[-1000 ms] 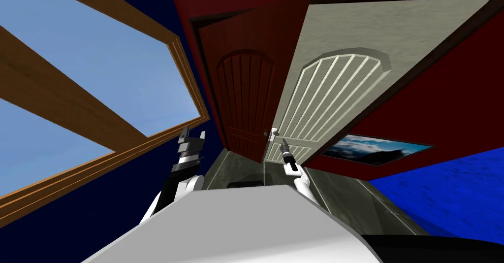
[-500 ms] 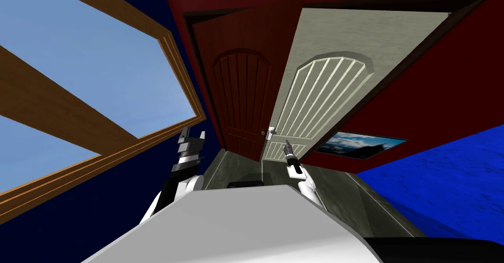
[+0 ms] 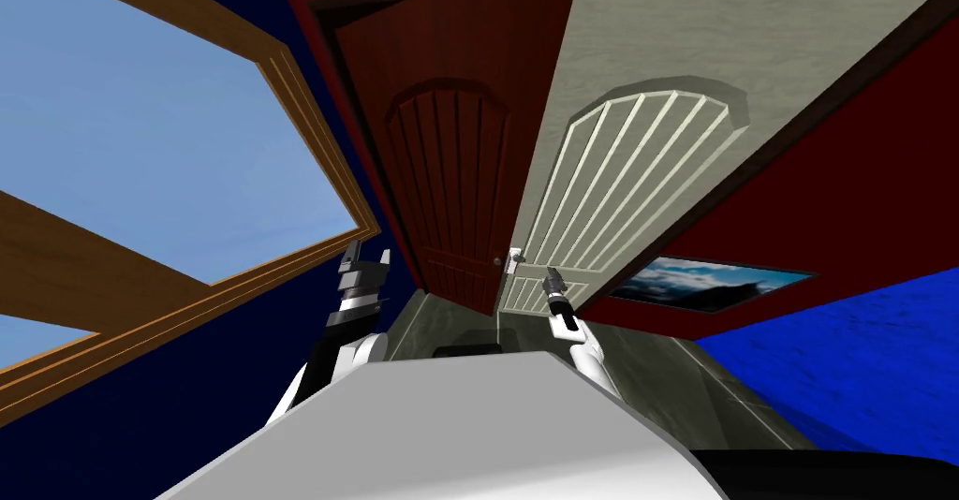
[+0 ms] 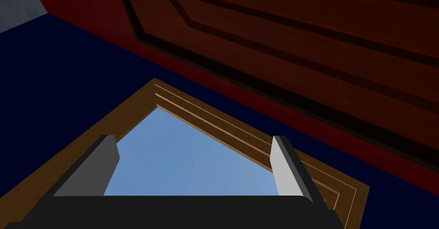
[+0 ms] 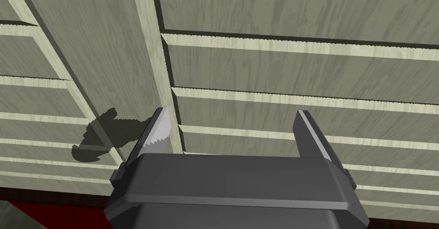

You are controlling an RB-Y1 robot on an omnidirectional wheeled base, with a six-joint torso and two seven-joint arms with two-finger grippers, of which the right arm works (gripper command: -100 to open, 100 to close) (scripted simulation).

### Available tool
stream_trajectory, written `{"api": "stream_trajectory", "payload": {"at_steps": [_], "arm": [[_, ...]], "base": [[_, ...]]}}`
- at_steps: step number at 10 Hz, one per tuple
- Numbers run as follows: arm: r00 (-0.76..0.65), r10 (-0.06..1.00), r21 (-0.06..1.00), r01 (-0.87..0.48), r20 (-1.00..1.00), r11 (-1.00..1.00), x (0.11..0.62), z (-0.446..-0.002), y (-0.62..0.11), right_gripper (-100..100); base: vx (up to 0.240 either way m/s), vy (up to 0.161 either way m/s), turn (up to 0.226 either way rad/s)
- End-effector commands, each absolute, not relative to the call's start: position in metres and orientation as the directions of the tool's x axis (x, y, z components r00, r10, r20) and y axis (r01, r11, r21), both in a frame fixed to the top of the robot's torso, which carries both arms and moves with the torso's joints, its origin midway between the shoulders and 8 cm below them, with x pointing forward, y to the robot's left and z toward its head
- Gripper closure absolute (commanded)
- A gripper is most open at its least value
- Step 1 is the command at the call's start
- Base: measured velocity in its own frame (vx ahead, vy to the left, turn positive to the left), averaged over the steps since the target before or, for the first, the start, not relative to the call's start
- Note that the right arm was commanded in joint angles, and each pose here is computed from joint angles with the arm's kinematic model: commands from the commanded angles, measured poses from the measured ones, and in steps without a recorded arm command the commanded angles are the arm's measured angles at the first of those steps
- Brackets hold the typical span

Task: Pull the door open

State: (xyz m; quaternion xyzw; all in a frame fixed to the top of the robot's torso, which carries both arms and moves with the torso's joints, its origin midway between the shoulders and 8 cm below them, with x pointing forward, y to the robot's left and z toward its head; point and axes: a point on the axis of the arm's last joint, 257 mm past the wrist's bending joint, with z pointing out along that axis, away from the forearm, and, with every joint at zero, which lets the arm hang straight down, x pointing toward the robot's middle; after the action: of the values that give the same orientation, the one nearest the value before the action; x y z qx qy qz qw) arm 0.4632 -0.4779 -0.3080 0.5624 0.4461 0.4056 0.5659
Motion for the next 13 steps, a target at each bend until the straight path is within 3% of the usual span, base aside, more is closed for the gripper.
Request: {"api": "stream_trajectory", "payload": {"at_steps": [1, 5, 6, 11, 13], "arm": [[0.251, 0.967, 0.999, 0.025, -0.035, 0.029, 0.474, -0.305, -0.461, -100], [0.204, 0.979, 1.0, -0.003, -0.008, 0.009, 0.492, -0.298, -0.428, -100], [0.204, 0.979, 1.0, -0.003, -0.008, 0.009, 0.492, -0.298, -0.428, 100], [0.204, 0.979, 1.0, -0.003, -0.008, 0.009, 0.492, -0.298, -0.428, 100], [0.234, 0.972, 0.999, 0.023, -0.029, 0.024, 0.478, -0.304, -0.451, 100]], "base": [[0.224, -0.013, 0.135], [0.17, 0.084, 0.123], [0.002, -0.008, -0.017], [-0.012, -0.009, 0.008], [-0.128, -0.111, -0.118]]}}
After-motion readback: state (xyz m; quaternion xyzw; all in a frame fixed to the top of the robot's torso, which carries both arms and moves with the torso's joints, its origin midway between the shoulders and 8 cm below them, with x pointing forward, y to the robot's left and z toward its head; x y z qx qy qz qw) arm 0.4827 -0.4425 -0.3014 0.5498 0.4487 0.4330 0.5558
